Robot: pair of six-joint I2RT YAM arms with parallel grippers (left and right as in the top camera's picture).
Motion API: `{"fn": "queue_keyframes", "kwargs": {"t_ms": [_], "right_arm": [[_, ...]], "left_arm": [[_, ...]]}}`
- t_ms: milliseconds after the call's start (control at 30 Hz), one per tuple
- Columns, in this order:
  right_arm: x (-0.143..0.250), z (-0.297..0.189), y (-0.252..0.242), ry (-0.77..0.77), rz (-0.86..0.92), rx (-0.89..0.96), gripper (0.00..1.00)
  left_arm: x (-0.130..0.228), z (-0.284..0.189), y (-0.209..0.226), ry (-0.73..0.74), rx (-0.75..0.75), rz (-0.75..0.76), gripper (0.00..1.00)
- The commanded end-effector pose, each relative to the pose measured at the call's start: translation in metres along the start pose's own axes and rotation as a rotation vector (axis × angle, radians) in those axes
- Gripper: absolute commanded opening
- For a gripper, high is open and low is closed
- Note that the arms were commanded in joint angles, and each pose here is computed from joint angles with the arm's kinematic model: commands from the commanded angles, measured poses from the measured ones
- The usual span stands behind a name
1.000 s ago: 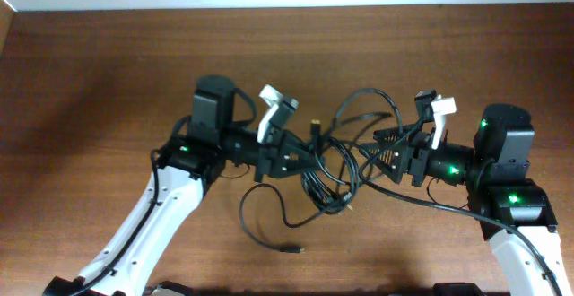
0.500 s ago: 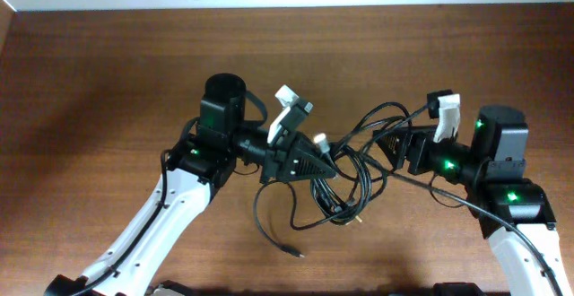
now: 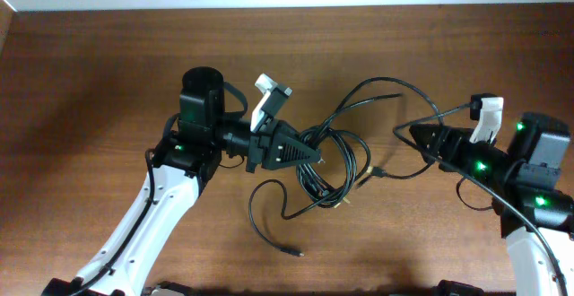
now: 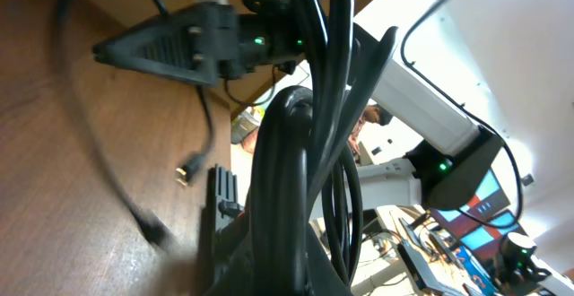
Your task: Untangle cables
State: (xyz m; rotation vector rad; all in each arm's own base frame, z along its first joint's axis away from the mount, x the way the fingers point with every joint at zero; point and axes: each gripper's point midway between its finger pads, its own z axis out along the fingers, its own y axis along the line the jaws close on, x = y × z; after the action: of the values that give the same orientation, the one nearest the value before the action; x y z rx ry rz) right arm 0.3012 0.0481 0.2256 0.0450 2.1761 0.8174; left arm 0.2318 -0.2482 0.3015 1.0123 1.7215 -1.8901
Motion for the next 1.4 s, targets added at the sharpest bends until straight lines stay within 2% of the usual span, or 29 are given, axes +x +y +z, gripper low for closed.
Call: {"fn": "queue_keyframes", "kwargs": {"t_ms": [0, 133, 267, 400, 600, 867, 1000, 1200, 1367], "right_arm": [[0.005, -0.022, 0.069, 0.000, -0.163, -0.388, 0.72], [0.008, -0.034, 0.089, -0.002, -0.194, -0.499, 0.72], [0.013, -0.052, 0.114, -0.016, -0.256, -0.623, 0.72], [0.017, -0.061, 0.122, -0.021, -0.270, -0.639, 0.72], [0.018, -0.054, 0.109, -0.026, -0.252, -0.512, 0.72], [0.016, -0.034, 0.055, -0.018, -0.175, -0.181, 0.72], [0.015, -0.031, 0.025, -0.015, -0.146, -0.006, 0.72], [0.015, -0.031, 0.024, -0.014, -0.144, -0.002, 0.72], [0.020, -0.032, 0.025, 0.001, -0.131, -0.008, 0.72]], "left_arm": [[-0.010, -0.002, 0.004, -0.024, -0.049, 0.019, 0.00], [-0.015, -0.002, 0.014, -0.049, -0.106, 0.018, 0.00], [-0.017, -0.007, 0.038, -0.094, -0.237, -0.037, 0.00], [-0.012, -0.008, 0.061, -0.115, -0.363, -0.113, 0.00], [-0.005, 0.025, 0.057, -0.069, -0.363, -0.081, 0.00], [0.000, 0.045, 0.043, -0.036, -0.299, -0.075, 0.00], [0.006, 0.055, 0.027, 0.005, -0.212, -0.069, 0.00], [0.016, 0.071, 0.016, 0.047, -0.166, -0.057, 0.00], [0.006, 0.062, 0.040, -0.011, -0.298, -0.057, 0.00]]}}
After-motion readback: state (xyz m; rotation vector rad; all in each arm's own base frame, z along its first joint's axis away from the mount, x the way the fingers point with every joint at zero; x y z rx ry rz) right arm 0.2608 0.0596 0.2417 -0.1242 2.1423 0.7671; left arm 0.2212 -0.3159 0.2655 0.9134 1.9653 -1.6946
